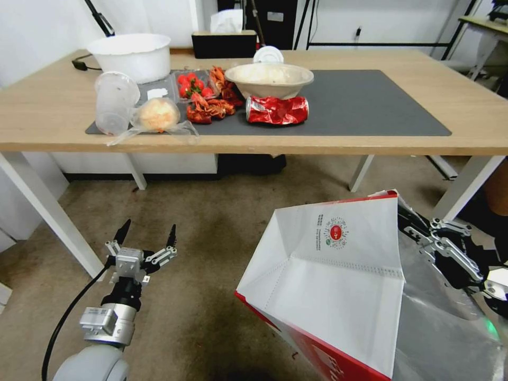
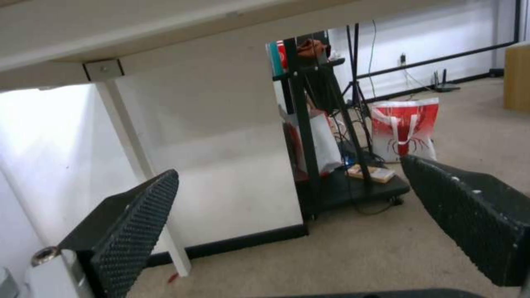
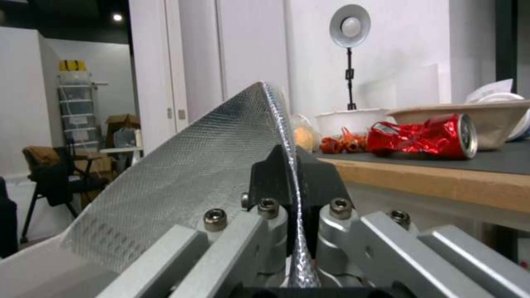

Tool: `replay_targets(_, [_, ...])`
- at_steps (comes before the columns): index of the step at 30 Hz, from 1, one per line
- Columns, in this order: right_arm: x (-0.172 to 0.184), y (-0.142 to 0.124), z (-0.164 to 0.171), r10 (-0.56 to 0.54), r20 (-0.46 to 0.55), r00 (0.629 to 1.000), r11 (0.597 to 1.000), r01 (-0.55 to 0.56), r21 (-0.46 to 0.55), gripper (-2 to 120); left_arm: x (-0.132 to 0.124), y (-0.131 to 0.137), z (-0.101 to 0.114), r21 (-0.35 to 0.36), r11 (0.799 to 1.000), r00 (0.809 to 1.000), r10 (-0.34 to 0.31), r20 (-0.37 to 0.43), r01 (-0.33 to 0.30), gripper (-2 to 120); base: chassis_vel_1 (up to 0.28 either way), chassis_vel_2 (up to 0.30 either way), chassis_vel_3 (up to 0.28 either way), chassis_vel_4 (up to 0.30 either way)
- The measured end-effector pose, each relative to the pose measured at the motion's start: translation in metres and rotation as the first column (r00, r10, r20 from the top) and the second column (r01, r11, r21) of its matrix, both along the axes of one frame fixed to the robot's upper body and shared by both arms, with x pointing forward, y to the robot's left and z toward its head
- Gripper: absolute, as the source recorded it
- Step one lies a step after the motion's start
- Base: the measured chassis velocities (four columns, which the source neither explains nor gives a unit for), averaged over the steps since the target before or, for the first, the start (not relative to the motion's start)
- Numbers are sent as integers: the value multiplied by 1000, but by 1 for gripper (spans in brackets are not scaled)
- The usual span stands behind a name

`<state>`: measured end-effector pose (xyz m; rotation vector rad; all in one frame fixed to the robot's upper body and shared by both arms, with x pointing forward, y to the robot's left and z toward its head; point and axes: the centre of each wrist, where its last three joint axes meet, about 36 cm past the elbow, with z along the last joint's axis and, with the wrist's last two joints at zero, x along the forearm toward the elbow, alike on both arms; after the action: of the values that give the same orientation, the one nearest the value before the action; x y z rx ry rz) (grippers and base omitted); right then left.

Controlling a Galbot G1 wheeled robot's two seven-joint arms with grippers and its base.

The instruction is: Pick up the food delivery bag from the floor and place it on the table.

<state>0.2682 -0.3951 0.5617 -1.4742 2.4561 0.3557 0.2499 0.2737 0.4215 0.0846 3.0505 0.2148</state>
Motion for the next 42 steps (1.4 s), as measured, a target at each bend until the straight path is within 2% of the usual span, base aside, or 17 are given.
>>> replay_targets(42, [-3, 0, 1, 23, 14, 1000, 1000, -23, 1, 0, -2, 3, 4, -4, 1000, 1000, 18, -19, -18, 100, 0, 0, 0, 0])
